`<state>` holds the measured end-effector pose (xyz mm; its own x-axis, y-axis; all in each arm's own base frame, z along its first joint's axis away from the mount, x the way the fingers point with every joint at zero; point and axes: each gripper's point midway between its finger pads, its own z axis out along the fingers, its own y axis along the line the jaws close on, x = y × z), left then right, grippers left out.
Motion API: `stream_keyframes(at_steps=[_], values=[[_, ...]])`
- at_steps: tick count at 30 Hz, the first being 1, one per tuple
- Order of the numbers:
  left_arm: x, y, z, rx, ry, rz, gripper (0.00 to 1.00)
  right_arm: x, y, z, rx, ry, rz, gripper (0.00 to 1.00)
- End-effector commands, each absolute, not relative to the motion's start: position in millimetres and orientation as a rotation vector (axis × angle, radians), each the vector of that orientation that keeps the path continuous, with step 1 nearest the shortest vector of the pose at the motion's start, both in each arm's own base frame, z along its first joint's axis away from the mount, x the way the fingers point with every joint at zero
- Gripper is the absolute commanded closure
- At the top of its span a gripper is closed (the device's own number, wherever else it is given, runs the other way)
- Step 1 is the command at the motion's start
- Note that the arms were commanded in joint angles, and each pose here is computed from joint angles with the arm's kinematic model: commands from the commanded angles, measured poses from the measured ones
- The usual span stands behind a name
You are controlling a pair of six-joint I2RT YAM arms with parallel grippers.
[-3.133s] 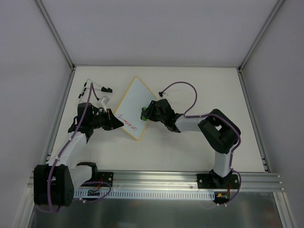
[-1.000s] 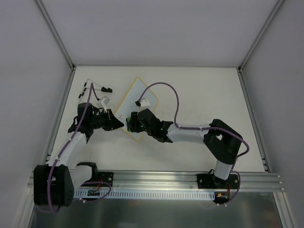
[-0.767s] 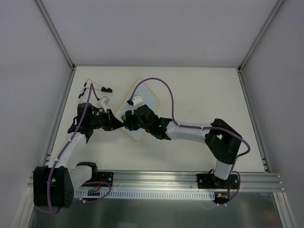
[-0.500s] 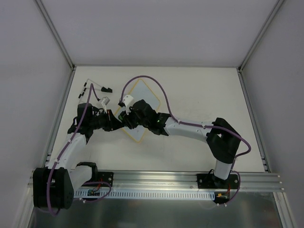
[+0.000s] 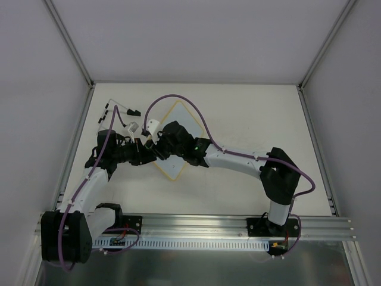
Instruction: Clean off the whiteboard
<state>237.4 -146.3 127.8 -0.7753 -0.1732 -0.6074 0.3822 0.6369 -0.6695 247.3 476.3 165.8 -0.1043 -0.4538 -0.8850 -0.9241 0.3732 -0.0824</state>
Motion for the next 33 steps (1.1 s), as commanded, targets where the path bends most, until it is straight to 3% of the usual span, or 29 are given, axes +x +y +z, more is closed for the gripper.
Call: stream_keyframes(at_steps=[1, 11, 23, 33], values=[[239, -158, 163, 0.327, 2.043, -1.141, 1.0, 237, 476, 139, -1.246, 1.782, 0.682, 1.0], [240, -158, 163, 0.328, 2.045, -1.136, 1.0, 211, 426, 70, -1.243, 1.958, 0.64, 1.0], [240, -158, 162, 0.327, 2.045, -1.132, 1.0, 231, 447, 100, -1.166, 1.907, 0.646, 1.0], [240, -158, 162, 0.324, 2.045, -1.132, 1.0, 218, 417, 39, -0.967, 2.131, 0.725, 1.0]])
